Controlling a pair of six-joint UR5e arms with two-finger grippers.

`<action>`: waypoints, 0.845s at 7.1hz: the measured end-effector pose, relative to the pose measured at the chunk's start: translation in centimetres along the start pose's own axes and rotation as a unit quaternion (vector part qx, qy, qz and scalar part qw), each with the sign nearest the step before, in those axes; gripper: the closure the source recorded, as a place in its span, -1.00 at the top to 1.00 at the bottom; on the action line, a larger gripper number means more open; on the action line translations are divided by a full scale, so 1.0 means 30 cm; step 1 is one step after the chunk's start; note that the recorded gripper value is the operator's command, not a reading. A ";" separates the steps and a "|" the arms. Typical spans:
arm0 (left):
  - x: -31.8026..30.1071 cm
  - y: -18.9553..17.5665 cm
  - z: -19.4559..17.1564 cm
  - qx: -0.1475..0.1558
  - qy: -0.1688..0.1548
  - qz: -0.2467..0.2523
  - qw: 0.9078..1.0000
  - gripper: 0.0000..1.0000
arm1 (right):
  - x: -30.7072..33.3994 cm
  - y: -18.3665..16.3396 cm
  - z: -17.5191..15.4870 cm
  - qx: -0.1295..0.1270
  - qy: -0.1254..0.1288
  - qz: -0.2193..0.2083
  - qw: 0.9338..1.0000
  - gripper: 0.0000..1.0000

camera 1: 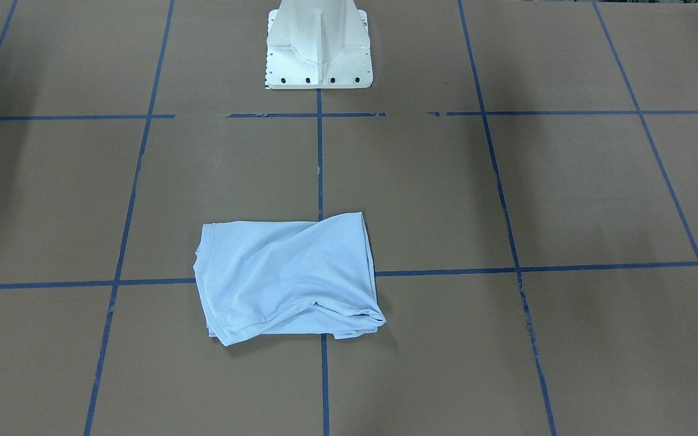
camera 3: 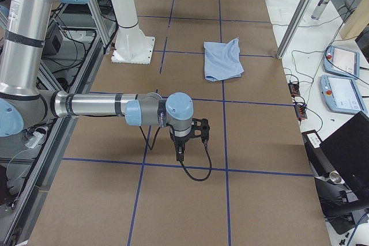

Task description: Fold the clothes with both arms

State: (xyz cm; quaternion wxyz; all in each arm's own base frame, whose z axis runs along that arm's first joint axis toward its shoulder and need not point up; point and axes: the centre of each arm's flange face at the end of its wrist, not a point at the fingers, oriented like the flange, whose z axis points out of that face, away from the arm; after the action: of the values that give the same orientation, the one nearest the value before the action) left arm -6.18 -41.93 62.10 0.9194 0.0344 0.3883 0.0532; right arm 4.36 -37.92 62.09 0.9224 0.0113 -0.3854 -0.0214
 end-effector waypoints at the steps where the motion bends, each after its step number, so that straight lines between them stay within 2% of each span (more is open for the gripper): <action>1: 0.000 0.000 0.000 0.000 0.000 0.000 1.000 1.00 | 0.001 0.000 0.001 0.000 0.000 0.000 1.000 1.00; 6: -0.005 0.003 0.005 -0.002 0.000 -0.002 1.000 1.00 | 0.004 0.004 0.004 -0.002 0.000 0.002 1.000 1.00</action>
State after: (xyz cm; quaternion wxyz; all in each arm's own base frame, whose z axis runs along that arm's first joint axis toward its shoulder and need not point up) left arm -6.19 -41.85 62.32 0.9194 0.0323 0.3884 0.0522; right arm 4.37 -37.80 62.26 0.9225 0.0092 -0.3853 -0.0206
